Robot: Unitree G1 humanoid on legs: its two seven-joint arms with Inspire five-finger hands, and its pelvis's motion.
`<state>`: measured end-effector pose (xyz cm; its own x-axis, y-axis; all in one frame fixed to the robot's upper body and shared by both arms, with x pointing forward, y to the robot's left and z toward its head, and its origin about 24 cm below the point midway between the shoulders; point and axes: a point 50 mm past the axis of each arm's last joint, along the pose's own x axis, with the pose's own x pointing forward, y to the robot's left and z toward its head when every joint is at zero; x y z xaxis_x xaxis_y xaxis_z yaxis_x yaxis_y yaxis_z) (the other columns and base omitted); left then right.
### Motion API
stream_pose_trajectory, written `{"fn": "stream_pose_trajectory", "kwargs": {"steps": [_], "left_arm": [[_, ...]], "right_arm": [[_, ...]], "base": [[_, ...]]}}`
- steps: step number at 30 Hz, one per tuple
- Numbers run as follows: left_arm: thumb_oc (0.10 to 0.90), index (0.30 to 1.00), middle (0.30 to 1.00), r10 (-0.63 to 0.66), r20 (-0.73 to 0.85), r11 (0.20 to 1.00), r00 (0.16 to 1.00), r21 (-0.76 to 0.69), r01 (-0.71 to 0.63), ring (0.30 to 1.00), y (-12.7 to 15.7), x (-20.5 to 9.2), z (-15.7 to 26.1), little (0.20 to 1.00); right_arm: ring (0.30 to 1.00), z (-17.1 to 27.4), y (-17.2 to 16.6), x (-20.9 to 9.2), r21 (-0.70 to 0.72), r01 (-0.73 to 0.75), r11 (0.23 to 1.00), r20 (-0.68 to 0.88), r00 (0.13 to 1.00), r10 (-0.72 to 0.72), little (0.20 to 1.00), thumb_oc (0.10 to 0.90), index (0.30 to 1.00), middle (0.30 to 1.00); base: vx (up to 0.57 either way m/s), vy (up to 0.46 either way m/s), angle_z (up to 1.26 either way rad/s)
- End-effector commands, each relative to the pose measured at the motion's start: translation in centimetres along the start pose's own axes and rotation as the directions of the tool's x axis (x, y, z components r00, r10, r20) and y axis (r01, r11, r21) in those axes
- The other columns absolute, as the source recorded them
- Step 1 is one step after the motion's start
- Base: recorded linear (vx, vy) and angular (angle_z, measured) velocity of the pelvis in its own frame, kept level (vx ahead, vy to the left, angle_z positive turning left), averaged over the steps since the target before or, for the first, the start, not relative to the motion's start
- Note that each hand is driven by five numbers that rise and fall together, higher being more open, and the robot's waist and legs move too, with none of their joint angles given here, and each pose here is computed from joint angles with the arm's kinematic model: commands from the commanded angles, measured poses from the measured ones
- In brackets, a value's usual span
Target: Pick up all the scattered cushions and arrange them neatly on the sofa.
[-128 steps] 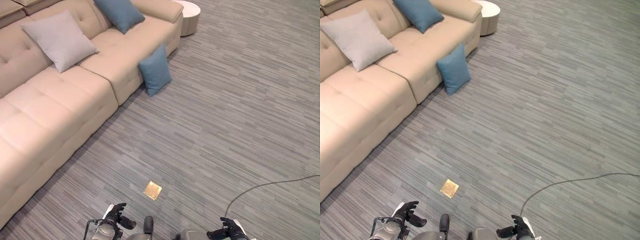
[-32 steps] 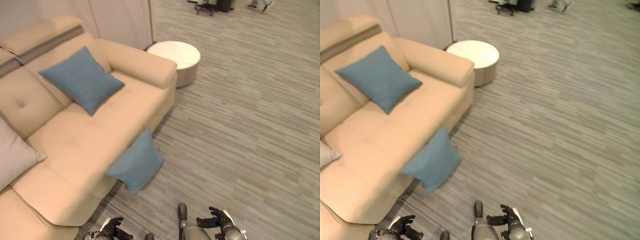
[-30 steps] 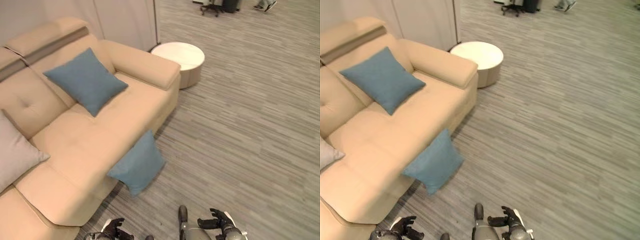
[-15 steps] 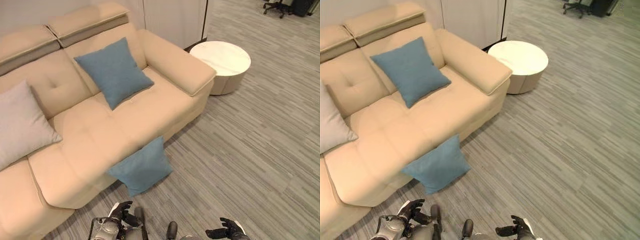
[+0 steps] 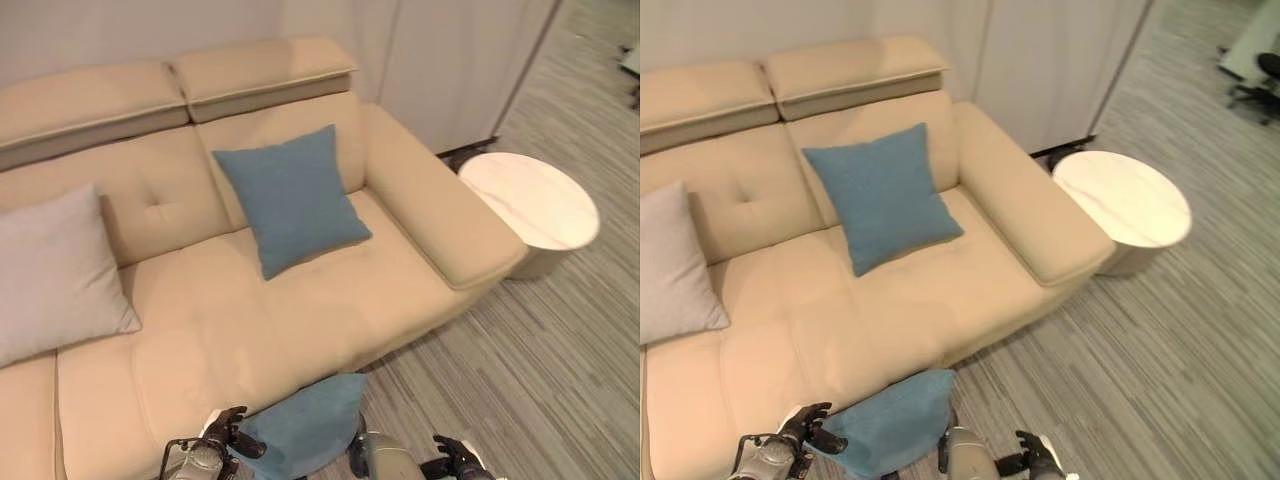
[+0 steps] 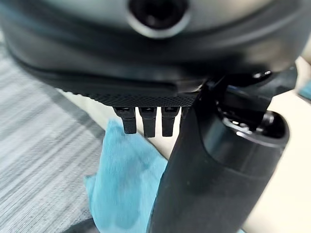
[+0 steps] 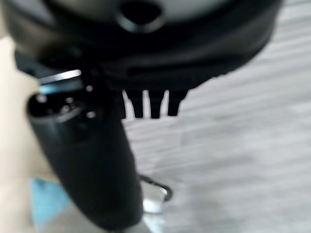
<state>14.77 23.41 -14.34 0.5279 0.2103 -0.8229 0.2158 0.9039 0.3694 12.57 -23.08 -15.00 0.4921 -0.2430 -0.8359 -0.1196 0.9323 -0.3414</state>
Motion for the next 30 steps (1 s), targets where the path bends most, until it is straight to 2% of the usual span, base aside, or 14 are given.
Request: {"fn": "stream_pose_trajectory", "kwargs": {"steps": [1,9,17,21,30], "left_arm": [[0.800,0.900,0.900,-0.002,0.045,1.000,0.999,-0.018,0.003,0.900,-0.4,-0.1,0.2,0.900],[0.800,0.900,0.900,-0.022,-0.009,0.999,1.000,-0.025,0.022,0.900,-1.0,-0.5,-1.5,0.900],[0.800,0.900,0.900,-0.041,0.074,0.999,0.996,-0.004,0.042,0.900,-1.5,-0.2,0.9,0.900],[0.800,0.900,0.900,-0.045,0.100,0.999,0.994,0.004,0.044,0.900,-1.7,-0.1,1.8,0.900],[0.800,0.900,0.900,-0.067,0.073,0.998,0.995,0.001,0.067,0.900,-2.3,-0.2,1.1,0.900]], "right_arm": [[0.900,-0.3,-1.9,0.0,-0.008,0.052,0.999,0.018,0.998,-0.052,0.900,0.800,0.900,0.900],[0.900,-0.3,-2.4,-0.1,-0.042,0.063,0.997,0.030,0.998,-0.062,0.900,0.800,0.900,0.900],[0.900,-1.0,-2.6,-0.2,-0.041,0.068,0.997,0.007,0.998,-0.068,0.900,0.800,0.900,0.900],[0.900,-1.4,-2.9,-0.2,-0.027,0.081,0.996,-0.015,0.997,-0.082,0.900,0.800,0.900,0.900],[0.900,-1.8,-2.9,-0.3,-0.017,0.075,0.997,-0.035,0.997,-0.075,0.900,0.800,0.900,0.900]], "base": [[0.02,-0.151,1.43],[-0.03,-0.154,0.38],[-0.11,-0.046,0.14],[-0.17,0.037,0.44],[-0.03,0.175,0.22]]}}
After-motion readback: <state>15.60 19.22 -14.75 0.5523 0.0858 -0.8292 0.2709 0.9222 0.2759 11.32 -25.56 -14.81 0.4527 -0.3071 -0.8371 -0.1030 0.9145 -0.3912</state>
